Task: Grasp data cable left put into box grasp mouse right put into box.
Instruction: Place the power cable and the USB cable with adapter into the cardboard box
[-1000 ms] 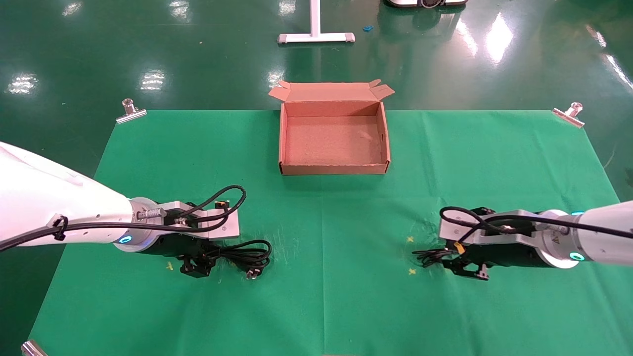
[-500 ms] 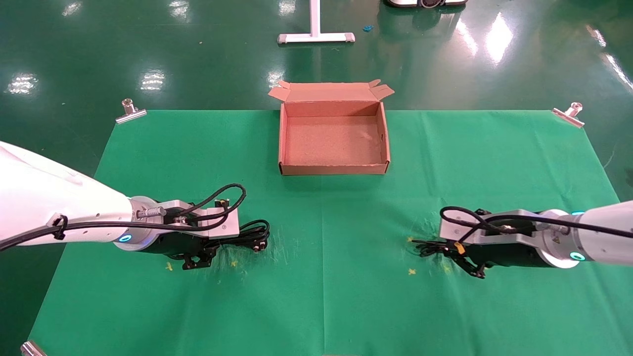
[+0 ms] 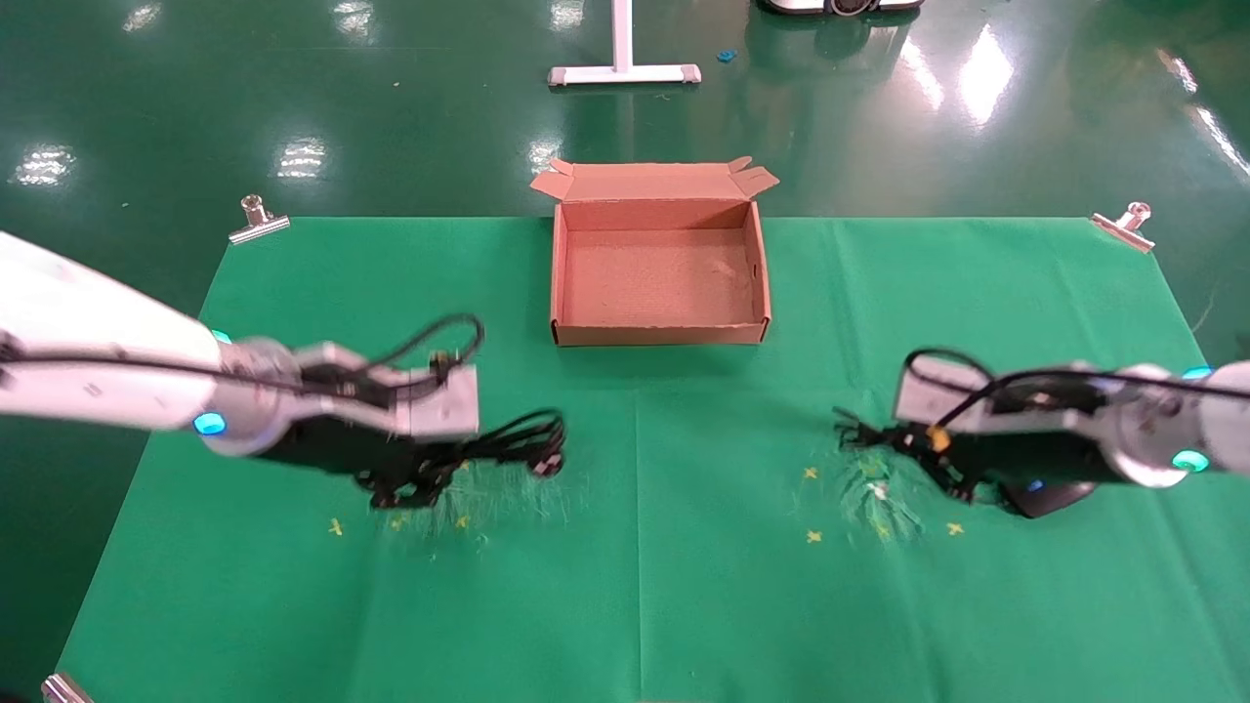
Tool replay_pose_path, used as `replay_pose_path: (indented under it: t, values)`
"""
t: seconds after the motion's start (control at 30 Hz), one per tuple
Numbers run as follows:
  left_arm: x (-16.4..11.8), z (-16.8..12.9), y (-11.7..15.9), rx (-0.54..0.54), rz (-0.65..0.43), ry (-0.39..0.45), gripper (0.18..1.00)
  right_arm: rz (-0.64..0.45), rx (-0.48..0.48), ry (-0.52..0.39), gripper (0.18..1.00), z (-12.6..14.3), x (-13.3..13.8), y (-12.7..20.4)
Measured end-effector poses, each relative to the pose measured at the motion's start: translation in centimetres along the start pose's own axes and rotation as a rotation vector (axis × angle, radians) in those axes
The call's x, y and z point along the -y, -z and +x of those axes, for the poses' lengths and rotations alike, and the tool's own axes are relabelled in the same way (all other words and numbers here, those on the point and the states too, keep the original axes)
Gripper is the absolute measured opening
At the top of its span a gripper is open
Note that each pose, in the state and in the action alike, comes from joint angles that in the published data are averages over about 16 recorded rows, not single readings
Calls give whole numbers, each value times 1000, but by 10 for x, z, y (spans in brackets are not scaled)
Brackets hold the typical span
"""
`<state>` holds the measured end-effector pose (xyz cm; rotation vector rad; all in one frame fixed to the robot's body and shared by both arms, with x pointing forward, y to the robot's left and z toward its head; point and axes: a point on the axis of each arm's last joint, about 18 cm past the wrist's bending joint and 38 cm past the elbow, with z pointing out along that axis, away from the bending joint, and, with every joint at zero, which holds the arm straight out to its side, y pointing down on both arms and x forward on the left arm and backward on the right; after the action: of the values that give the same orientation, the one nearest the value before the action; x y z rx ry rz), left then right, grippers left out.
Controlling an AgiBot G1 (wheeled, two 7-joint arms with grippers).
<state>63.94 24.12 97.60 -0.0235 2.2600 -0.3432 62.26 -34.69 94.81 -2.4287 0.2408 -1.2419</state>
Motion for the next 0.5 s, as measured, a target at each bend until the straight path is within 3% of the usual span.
replay_pose_path:
  t: [0.2, 0.5]
  values:
    - [39, -38, 0, 106, 120, -36, 279, 23, -78, -15, 203, 26, 0, 30]
    - [112, -76, -40, 251, 242, -151, 278, 29, -159, -46, 200, 50, -14, 77]
